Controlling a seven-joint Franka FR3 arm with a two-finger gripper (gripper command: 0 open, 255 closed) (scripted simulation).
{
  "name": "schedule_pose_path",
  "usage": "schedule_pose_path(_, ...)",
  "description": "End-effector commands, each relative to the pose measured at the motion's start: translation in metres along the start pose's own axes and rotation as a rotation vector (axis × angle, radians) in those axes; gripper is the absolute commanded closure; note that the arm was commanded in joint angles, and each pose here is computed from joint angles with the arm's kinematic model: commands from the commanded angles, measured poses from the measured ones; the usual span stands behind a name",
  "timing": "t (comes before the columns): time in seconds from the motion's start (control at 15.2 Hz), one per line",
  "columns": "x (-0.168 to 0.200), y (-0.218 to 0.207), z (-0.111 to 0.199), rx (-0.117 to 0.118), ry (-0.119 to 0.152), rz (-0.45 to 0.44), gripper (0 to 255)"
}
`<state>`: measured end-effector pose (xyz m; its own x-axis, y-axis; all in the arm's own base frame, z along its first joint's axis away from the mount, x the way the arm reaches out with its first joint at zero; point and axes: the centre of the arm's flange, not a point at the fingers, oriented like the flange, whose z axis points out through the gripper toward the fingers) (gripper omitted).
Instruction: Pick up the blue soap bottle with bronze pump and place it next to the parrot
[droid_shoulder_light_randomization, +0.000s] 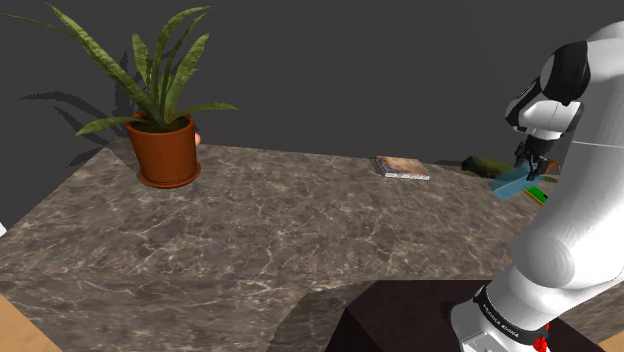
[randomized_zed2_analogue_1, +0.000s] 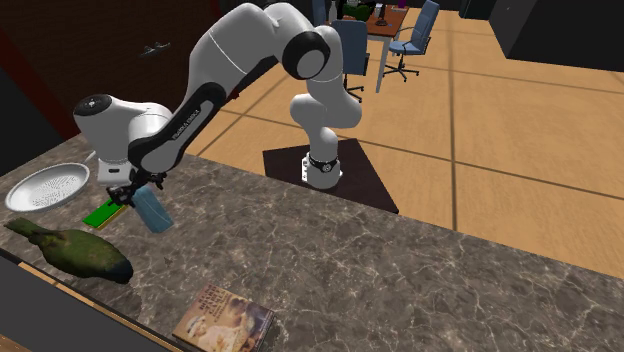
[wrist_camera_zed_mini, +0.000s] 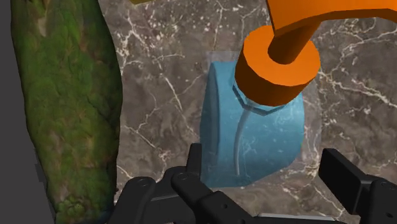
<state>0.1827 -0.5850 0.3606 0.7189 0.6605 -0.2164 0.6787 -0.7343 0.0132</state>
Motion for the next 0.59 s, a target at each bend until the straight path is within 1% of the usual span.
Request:
schedule_pose_path(0.0,0.001,0.0,0.002,0.004,0.001,-0.001,0)
schedule_pose_path(0.2,-0.001,-0.002,0.0,0.004,0.001,-0.001,0)
schedule_pose_path(0.46,-0.001,-0.002,-0.05,0.004,0.001,-0.001,0)
schedule_pose_path(0.53,-0.001,-0.002,-0.05,0.004,0.001,-0.001,0)
